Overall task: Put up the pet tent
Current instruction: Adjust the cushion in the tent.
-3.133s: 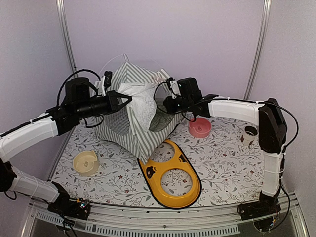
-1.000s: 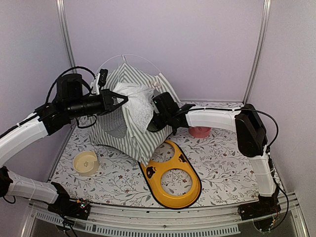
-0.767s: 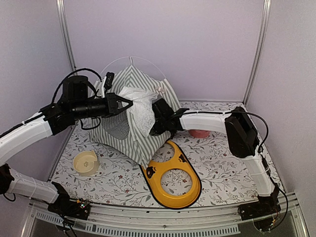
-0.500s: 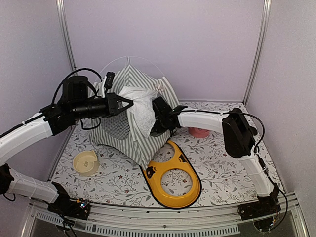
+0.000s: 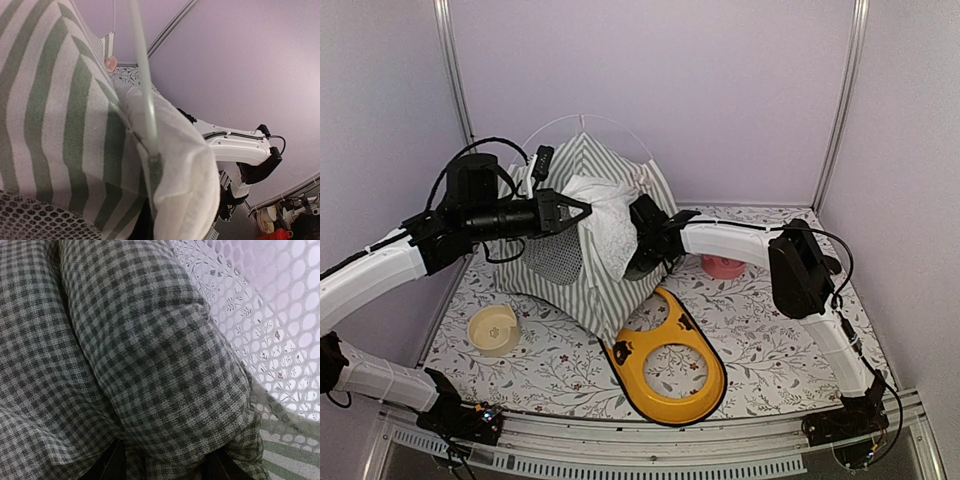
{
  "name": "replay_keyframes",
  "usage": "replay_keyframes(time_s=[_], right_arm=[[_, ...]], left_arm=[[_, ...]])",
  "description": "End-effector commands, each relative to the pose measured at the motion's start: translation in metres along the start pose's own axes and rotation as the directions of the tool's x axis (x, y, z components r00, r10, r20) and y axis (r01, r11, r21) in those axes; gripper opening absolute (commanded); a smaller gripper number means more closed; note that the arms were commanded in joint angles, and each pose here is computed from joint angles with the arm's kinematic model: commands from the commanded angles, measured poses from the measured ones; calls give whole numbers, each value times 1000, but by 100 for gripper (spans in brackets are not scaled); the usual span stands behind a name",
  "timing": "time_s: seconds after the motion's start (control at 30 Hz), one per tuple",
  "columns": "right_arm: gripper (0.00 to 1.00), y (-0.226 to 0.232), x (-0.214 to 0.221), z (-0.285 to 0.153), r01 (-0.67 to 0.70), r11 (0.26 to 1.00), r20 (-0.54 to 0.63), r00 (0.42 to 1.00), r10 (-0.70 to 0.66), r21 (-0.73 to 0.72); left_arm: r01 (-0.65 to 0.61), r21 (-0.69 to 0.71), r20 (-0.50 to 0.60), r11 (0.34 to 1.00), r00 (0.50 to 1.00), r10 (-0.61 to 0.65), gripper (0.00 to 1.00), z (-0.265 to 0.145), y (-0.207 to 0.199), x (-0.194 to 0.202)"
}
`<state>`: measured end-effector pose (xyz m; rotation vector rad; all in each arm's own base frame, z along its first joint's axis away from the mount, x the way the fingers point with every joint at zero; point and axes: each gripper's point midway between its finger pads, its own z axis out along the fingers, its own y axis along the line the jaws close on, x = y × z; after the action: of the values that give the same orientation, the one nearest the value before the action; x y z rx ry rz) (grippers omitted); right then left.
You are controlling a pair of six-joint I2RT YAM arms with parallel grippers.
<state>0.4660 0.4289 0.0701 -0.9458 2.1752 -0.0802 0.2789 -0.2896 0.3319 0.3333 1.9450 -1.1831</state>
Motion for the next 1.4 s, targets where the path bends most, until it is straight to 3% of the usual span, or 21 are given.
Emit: replay_keyframes(time_s=[0.0, 0.5, 1.13, 1.37], right_arm=[[51, 26, 31, 19, 13, 994, -93, 995, -24, -109], [54, 9, 15, 5, -12, 999, -61, 998, 9, -52], [84, -21, -36, -45, -50, 998, 75, 996, 48, 27], [88, -23, -67, -83, -50, 998, 177, 983, 44, 28]], left_arm=[[-44, 126, 48, 991, 998, 38, 0, -6, -34, -14], [-48, 125, 55, 991, 998, 41, 0, -10, -35, -14], [-44, 101, 67, 994, 997, 38, 0, -11, -29, -13], [-41, 71, 87, 997, 996, 34, 0, -13, -24, -16]])
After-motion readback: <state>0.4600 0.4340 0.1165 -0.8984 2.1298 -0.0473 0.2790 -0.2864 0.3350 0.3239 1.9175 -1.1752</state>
